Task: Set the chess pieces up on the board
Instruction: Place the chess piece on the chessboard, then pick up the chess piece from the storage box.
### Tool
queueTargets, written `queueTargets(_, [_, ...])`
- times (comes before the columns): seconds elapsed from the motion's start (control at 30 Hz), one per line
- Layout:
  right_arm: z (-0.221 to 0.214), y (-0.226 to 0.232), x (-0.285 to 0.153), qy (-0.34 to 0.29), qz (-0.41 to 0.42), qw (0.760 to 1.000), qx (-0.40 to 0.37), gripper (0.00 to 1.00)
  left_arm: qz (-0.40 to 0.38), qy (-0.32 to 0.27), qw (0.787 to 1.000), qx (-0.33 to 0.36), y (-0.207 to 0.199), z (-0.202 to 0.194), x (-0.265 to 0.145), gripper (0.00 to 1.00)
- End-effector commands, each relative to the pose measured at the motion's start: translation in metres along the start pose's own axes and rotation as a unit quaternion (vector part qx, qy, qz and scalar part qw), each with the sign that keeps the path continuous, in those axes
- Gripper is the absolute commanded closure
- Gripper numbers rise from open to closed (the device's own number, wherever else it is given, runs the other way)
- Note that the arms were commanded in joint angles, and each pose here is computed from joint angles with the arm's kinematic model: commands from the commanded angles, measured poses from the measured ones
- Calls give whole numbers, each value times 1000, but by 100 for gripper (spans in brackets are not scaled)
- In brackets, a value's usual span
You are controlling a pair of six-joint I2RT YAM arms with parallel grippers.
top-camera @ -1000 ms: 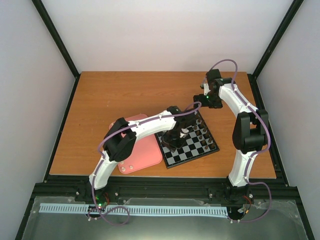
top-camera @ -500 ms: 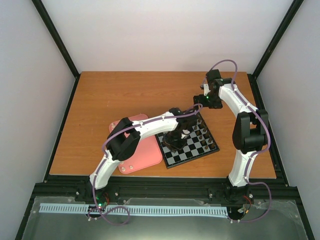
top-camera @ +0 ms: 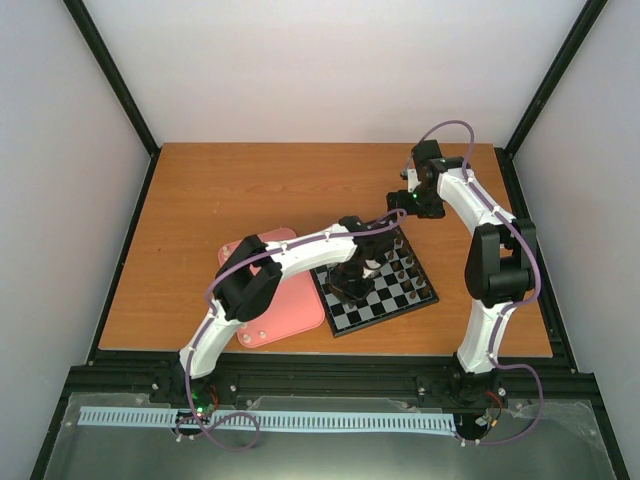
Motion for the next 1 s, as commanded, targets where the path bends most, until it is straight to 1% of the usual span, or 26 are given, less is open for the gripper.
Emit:
queueTargets(0.0, [2,-2,-7,-11,-3,1000,-5,0,-8,-17,1000,16,-7,5,-7,76])
queueTargets(0.03, [2,-2,-7,-10,-2,1000,-5,0,-7,-22,1000,17,-7,5,-10,73])
queueTargets(0.13, [2,-2,-7,-11,-2,1000,-5,0,-7,-32,999,19,-6,5,-21,71])
queueTargets(0.23, [2,-2,-7,-11,-2,1000,-5,0,-10,-44,999,25,-7,2,-38,67])
queueTargets(0.33, [3,-2,-7,-11,-3,1000,-6,0,-20,-59,998,29,-8,-5,-64,61])
queueTargets(0.4, [3,-3,-7,-10,-4,1000,-6,0,-25,-81,996,28,-5,-15,-90,56])
queueTargets(0.43, [3,-3,-8,-11,-5,1000,-6,0,-26,-91,995,27,-3,-19,-100,52])
queueTargets(0.47, [2,-3,-7,-10,-4,1000,-6,0,-24,-103,994,23,1,-24,-110,45])
queueTargets(0.5, [2,-3,-8,-10,-4,1000,-6,0,-23,-113,993,16,7,-28,-119,42])
queueTargets(0.57, [2,-3,-9,-11,-6,1000,-6,0,-21,-124,992,-8,24,-37,-130,31])
queueTargets(0.63, [2,-3,-9,-10,-8,1000,-4,0,-18,-132,990,-47,48,-47,-136,22])
queueTargets(0.67, [2,-3,-8,-9,-7,1000,-4,0,-18,-133,988,-70,63,-53,-135,14])
queueTargets(0.7, [2,-3,-9,-11,-7,1000,-3,0,-17,-132,987,-96,78,-60,-132,12])
queueTargets(0.77, [2,-3,-9,-11,-7,1000,-2,0,-15,-117,983,-144,107,-76,-117,13])
queueTargets(0.83, [2,-3,-7,-9,-6,1000,-2,0,-14,-95,980,-177,127,-95,-99,15])
queueTargets(0.93, [2,-3,-7,-5,-7,1000,-3,0,-17,-59,977,-207,140,-120,-68,18])
queueTargets(0.97, [1,-3,-6,-3,-7,1000,-4,0,-27,-61,975,-210,140,-122,-65,19])
Point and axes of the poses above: each gripper's point midway between its finger pads, its own x axis out along the fingers, its own y axis along the line the jaws close on, z = x × y, the point moved 6 cm from there along -x, back along the fingers, and after that the axes turned 15 degrees about -x, right-handed, at the moved point
